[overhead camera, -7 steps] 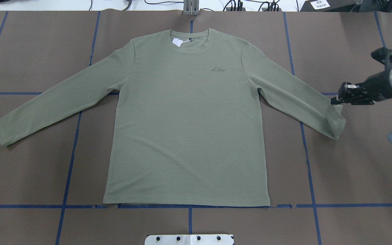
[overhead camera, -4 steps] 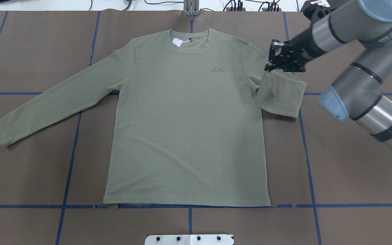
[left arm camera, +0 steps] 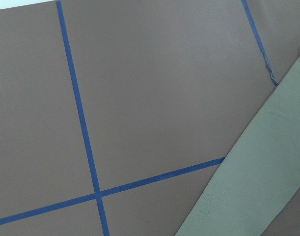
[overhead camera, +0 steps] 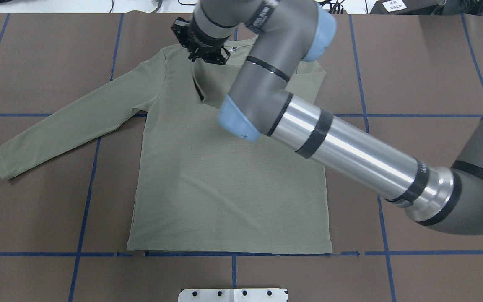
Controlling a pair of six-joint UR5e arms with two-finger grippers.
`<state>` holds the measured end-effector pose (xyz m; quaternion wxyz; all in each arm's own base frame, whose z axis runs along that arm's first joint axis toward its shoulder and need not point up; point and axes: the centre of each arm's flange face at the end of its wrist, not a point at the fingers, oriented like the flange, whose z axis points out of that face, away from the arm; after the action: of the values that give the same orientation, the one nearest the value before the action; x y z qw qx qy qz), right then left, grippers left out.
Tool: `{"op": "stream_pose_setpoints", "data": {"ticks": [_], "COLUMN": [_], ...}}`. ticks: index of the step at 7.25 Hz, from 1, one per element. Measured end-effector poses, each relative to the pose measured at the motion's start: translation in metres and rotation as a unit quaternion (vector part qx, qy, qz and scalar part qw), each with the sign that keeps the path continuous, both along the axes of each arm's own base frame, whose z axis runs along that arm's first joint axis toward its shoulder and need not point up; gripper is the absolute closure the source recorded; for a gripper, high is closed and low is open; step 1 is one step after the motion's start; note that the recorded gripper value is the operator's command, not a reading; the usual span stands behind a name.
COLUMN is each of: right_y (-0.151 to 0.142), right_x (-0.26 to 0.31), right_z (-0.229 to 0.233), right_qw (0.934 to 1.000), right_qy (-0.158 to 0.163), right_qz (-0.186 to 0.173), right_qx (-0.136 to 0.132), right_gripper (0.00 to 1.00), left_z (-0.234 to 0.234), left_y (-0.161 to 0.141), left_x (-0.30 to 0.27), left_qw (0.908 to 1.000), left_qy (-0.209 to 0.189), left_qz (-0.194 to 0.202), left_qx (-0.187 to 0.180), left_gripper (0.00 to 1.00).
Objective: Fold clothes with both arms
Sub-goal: 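Grasp the sleeve cuff with the right gripper and fold it across the shirt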
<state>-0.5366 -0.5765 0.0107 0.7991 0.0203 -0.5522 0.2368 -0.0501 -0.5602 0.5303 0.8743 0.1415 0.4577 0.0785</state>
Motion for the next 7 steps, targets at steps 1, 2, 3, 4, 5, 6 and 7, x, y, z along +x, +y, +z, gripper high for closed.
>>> {"op": "stream_pose_setpoints", "data": {"ticks": [1, 2, 3, 4, 5, 6, 7], "right_y": [0.006, 0.010, 0.012, 0.016, 0.020, 0.025, 0.030], "right_x": [-0.043, -0.075, -0.097, -0.114, -0.128, -0.140, -0.146], "right_z": [-0.013, -0.017, -0.021, -0.022, -0.025, -0.029, -0.033], "right_qw": [0.9998, 0.9994, 0.9993, 0.9991, 0.9989, 0.9987, 0.9987], "right_qy": [-0.009, -0.014, -0.010, -0.001, 0.009, 0.015, 0.016], "right_qz": [0.000, 0.002, 0.005, 0.013, 0.020, 0.022, 0.022], "right_qx": [0.019, 0.031, 0.036, 0.039, 0.042, 0.043, 0.043], "right_gripper": [1.00, 0.97, 0.03, 0.02, 0.01, 0.01, 0.01], "left_z": [0.000, 0.000, 0.000, 0.001, 0.002, 0.002, 0.003], "left_y": [0.000, 0.000, 0.000, 0.000, -0.001, -0.001, 0.002], "left_x": [0.001, 0.002, 0.003, 0.007, 0.020, 0.042, 0.070], "left_qw": [1.0000, 1.0000, 1.0000, 1.0000, 0.9998, 0.9993, 0.9978], "left_qy": [0.002, 0.003, 0.003, 0.003, 0.004, 0.011, 0.022], "left_qz": [0.001, 0.002, 0.003, 0.007, 0.017, 0.028, 0.038], "left_qx": [0.000, -0.001, -0.001, -0.001, -0.006, -0.022, -0.050], "left_gripper": [0.00, 0.00, 0.00, 0.00, 0.00, 0.00, 0.00]}}
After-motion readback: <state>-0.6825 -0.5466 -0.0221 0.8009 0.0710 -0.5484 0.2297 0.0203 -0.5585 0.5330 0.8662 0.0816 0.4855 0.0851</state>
